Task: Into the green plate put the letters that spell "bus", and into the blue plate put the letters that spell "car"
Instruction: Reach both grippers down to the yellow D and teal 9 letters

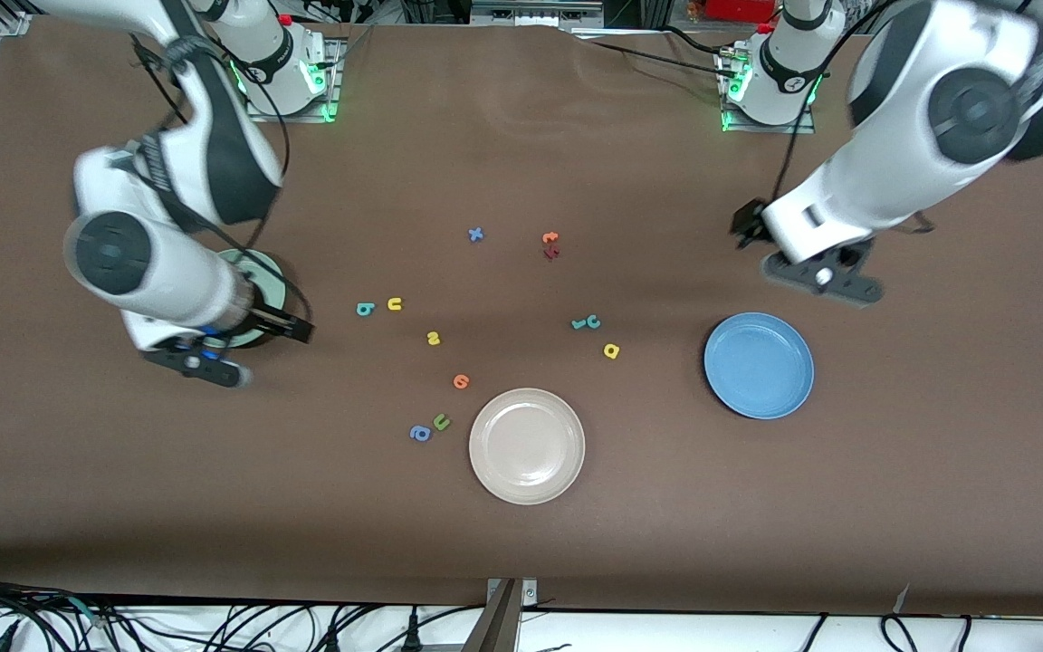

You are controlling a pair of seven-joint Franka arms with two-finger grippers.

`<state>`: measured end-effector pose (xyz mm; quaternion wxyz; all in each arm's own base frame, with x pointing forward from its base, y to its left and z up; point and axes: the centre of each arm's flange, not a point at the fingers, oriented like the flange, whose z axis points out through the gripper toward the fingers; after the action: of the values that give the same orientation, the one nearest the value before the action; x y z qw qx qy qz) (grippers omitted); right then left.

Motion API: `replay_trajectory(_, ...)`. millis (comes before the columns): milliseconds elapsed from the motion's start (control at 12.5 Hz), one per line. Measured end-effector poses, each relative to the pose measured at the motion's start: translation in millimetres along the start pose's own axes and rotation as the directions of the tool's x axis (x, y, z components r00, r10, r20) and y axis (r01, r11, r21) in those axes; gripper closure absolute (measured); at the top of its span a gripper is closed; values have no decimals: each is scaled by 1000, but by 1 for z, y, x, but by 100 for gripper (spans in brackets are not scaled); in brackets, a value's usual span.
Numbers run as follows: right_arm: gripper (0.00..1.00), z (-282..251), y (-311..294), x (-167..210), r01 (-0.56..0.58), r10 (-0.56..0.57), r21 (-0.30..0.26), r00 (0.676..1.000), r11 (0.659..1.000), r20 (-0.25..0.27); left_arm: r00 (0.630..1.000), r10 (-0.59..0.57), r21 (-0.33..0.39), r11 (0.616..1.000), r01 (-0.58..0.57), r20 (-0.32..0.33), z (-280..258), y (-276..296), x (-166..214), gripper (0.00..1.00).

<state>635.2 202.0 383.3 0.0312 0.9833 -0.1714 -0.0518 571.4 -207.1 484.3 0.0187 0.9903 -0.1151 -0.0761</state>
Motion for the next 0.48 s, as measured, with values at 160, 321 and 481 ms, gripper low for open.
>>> replay_trajectory(160, 0, 42, -18, -5, -37, 38, 22, 999, 999, -17, 998, -54, -13, 998, 54, -13, 42, 40, 22, 0)
replay_trajectory(321, 0, 87, -19, -12, -83, 84, 38, 996, 996, -23, 995, -88, -41, 995, 86, -49, 87, 65, 47, 0)
replay_trajectory(481, 1, 127, -12, -25, -104, 105, 45, 994, 994, -23, 992, -99, -63, 994, 95, -73, 137, 78, 68, 0)
